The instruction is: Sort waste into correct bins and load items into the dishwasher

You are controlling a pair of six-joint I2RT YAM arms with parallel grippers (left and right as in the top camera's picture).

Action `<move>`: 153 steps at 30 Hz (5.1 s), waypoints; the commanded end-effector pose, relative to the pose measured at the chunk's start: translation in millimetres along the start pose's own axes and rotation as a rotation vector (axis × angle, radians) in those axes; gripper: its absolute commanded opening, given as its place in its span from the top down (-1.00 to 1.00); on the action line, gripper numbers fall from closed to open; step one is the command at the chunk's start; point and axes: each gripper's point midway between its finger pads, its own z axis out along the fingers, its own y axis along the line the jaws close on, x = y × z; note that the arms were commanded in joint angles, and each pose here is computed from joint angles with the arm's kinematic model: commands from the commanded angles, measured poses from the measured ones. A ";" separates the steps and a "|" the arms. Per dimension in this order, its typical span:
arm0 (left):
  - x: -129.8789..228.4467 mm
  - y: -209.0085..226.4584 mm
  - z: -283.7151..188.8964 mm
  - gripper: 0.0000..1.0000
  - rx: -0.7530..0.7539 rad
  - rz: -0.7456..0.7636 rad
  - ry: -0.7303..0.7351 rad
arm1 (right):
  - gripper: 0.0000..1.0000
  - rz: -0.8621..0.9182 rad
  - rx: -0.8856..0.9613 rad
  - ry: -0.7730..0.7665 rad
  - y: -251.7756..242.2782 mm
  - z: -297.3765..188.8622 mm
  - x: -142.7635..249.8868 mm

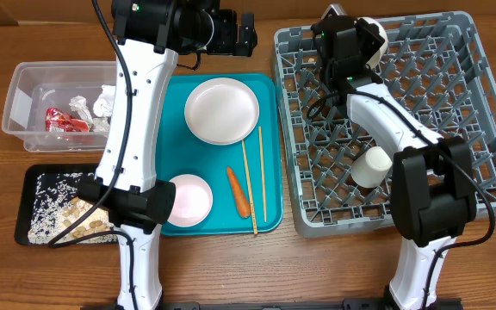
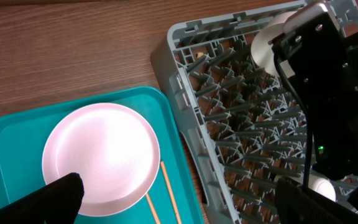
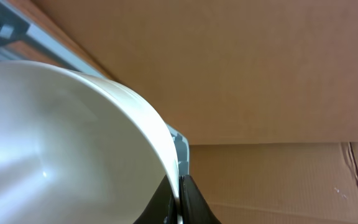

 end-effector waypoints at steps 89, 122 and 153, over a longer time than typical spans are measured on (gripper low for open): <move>-3.8 -9.8 -14.5 -1.00 0.019 0.017 -0.033 | 0.81 0.781 -0.699 0.111 24.6 -92.4 33.4; 39.1 1.7 -67.8 -1.00 -0.061 0.005 0.064 | 0.12 0.722 -1.420 0.304 31.5 -274.3 84.9; 282.1 105.1 -94.2 -1.00 -0.533 -0.381 0.357 | -0.11 0.717 -1.423 0.319 32.3 -275.9 87.7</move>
